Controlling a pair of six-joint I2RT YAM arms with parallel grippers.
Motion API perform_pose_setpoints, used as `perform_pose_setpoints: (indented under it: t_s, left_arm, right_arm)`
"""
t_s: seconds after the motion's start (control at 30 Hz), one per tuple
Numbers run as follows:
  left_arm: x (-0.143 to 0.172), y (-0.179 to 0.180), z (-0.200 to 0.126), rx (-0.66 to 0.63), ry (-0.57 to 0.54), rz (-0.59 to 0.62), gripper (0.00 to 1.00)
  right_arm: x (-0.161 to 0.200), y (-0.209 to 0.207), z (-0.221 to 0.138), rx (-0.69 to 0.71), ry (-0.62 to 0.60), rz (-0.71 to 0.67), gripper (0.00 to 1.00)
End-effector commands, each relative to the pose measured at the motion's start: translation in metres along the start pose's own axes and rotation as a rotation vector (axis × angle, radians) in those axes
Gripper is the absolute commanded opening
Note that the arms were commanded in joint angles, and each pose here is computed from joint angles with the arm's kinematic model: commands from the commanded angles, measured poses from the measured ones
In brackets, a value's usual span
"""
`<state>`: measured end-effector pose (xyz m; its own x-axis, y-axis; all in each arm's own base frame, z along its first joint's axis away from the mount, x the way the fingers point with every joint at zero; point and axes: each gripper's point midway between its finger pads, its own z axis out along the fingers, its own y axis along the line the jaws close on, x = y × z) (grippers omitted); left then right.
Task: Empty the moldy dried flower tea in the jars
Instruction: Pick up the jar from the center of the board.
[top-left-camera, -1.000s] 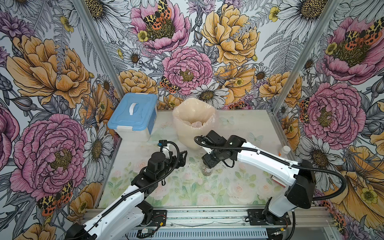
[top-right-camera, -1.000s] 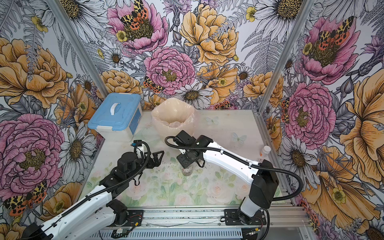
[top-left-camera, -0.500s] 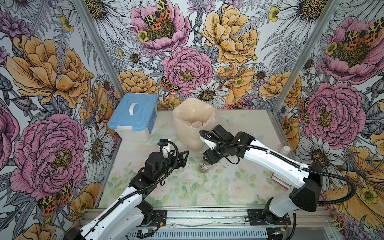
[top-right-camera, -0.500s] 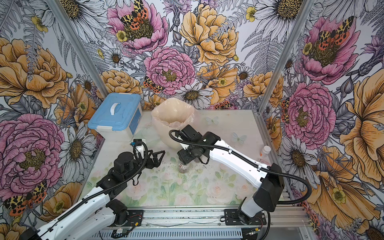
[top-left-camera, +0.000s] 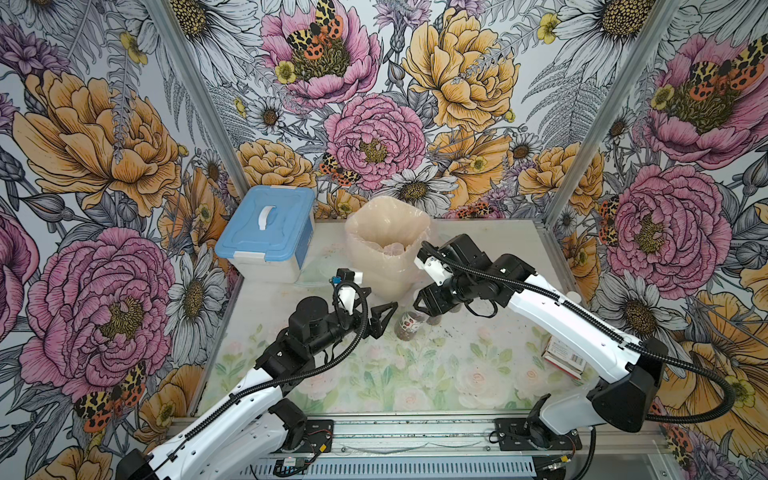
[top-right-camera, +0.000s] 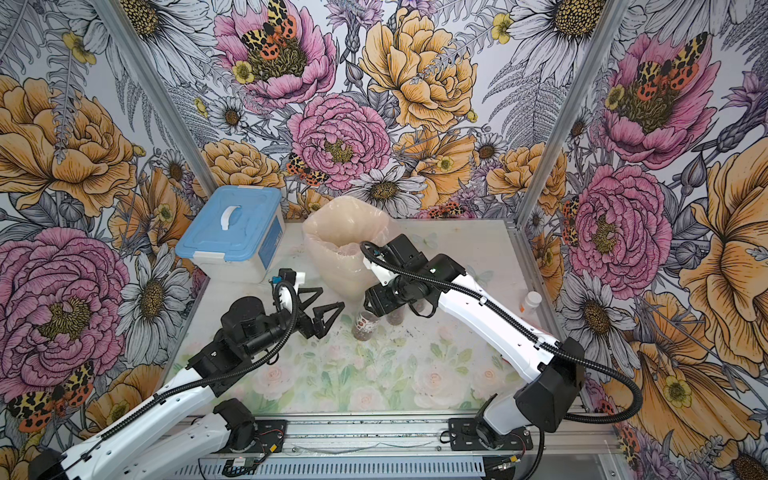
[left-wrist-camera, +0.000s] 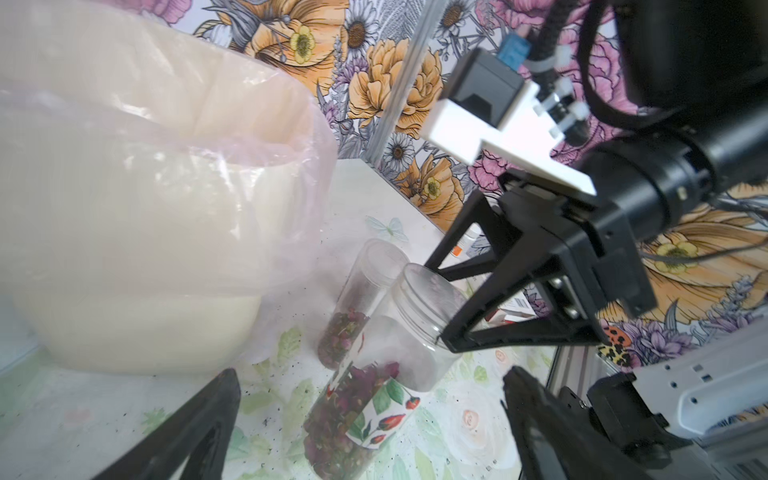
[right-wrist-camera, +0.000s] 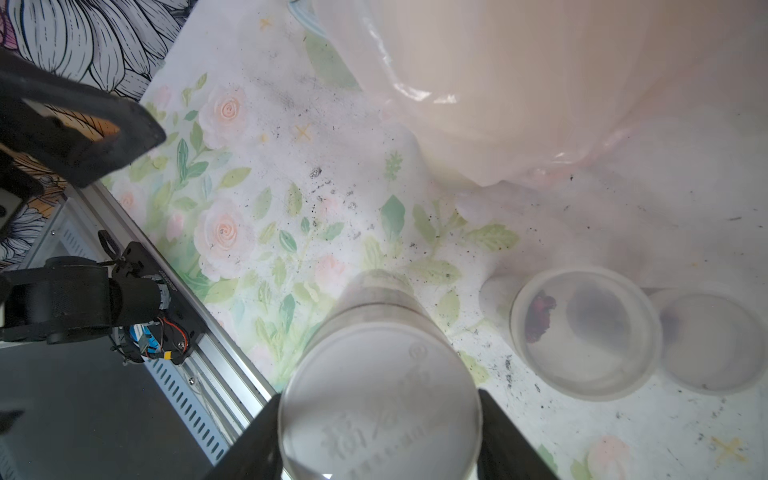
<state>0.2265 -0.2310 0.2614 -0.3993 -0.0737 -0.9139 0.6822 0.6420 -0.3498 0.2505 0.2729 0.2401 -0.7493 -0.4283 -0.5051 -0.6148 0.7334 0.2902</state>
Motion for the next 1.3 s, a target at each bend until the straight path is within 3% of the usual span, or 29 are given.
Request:
perform_pose_setpoints:
  t_s: [0.0, 0.3, 0.47, 0.97, 1.27]
  left_arm:
    - [0.003, -0.023, 0.006, 0.077, 0.010, 0.145, 0.99]
    - [0.048, -0.041, 0.032, 0.106, 0.141, 0.369, 0.99]
    - [0.065, -0.034, 0.043, 0.080, 0.196, 0.411, 0.99]
    - [0.080, -0.017, 0.057, 0.019, 0.220, 0.498, 0.99]
    - [0.086, -0.010, 0.061, 0.007, 0.223, 0.485, 0.98]
  right_arm:
    - [-0.010, 0.009, -0.024, -0.056, -0.072, 0.013, 0.23]
    - [-0.006, 0.008, -0.039, -0.091, -0.101, 0.034, 0.22]
    - [-0.002, 0.010, -0.040, -0.118, -0.094, 0.041, 0.22]
    - [0.002, 0.021, -0.041, -0.190, -0.075, 0.059, 0.21]
    - [0.002, 0.025, -0.044, -0.211, -0.078, 0.054, 0.21]
